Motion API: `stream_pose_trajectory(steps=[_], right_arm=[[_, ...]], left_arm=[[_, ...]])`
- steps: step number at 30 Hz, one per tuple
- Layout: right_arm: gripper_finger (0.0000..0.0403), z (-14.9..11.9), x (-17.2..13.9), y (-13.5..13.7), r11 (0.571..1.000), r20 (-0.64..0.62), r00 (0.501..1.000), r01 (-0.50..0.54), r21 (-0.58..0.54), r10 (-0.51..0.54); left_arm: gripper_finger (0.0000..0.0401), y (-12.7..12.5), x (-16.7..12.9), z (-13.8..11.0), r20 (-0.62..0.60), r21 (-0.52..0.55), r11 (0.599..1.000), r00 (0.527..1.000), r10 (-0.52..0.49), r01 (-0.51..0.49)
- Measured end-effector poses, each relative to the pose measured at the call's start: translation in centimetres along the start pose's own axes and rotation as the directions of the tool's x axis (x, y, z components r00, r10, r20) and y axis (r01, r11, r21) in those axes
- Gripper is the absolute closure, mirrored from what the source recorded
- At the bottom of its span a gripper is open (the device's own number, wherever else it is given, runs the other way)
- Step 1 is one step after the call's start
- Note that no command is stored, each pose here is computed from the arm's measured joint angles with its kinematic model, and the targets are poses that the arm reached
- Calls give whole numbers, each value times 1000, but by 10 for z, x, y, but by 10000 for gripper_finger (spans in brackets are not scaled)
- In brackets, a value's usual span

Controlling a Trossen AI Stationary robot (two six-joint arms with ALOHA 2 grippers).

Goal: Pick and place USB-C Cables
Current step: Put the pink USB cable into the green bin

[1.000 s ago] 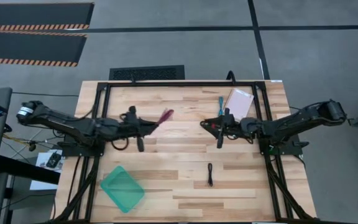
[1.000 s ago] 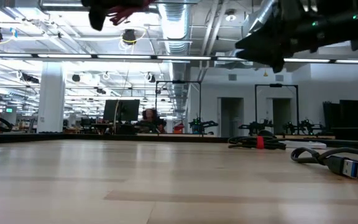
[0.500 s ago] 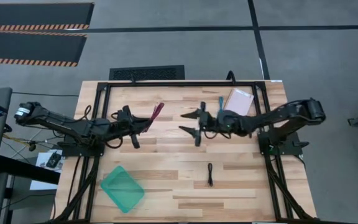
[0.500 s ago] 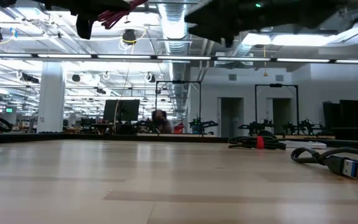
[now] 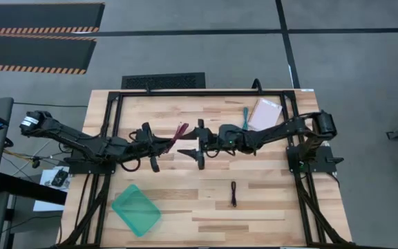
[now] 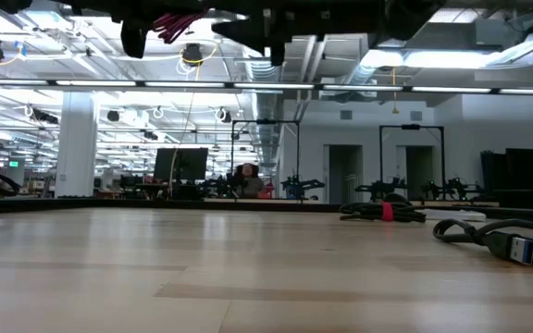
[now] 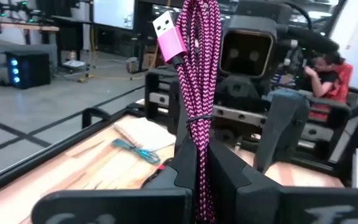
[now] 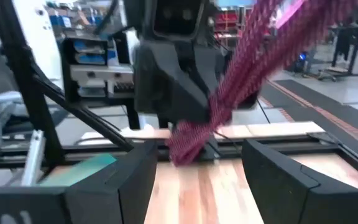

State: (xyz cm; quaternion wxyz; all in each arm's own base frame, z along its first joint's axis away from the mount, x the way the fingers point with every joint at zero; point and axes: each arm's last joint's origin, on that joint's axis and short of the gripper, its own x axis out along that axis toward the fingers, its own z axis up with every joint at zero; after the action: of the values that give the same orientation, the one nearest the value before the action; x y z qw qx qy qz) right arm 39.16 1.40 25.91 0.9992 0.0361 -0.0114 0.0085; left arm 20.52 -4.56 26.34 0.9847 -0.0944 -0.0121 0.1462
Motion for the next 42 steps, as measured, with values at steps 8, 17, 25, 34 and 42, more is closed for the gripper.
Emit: stream_pose_trajectory(steps=[8,17,25,34,42], right_arm=[[143,10,-4,12,1000,28,999,-31,1,31],[143,23,-6,14,995,145,986,-89,33,83],[143,24,-6,14,995,158,984,-95,39,88],[143,26,-7,20,993,182,977,-116,38,107],[143,31,-6,25,992,199,973,-126,16,120]], left_arm=[[398,-13,-9,1,33,43,999,999,9,-10],[398,-26,-18,7,93,110,992,994,-64,53],[398,-27,-18,7,91,139,987,991,-99,85],[398,-28,-18,7,87,174,979,988,-126,109],[398,-28,-18,7,86,159,979,986,-141,126]])
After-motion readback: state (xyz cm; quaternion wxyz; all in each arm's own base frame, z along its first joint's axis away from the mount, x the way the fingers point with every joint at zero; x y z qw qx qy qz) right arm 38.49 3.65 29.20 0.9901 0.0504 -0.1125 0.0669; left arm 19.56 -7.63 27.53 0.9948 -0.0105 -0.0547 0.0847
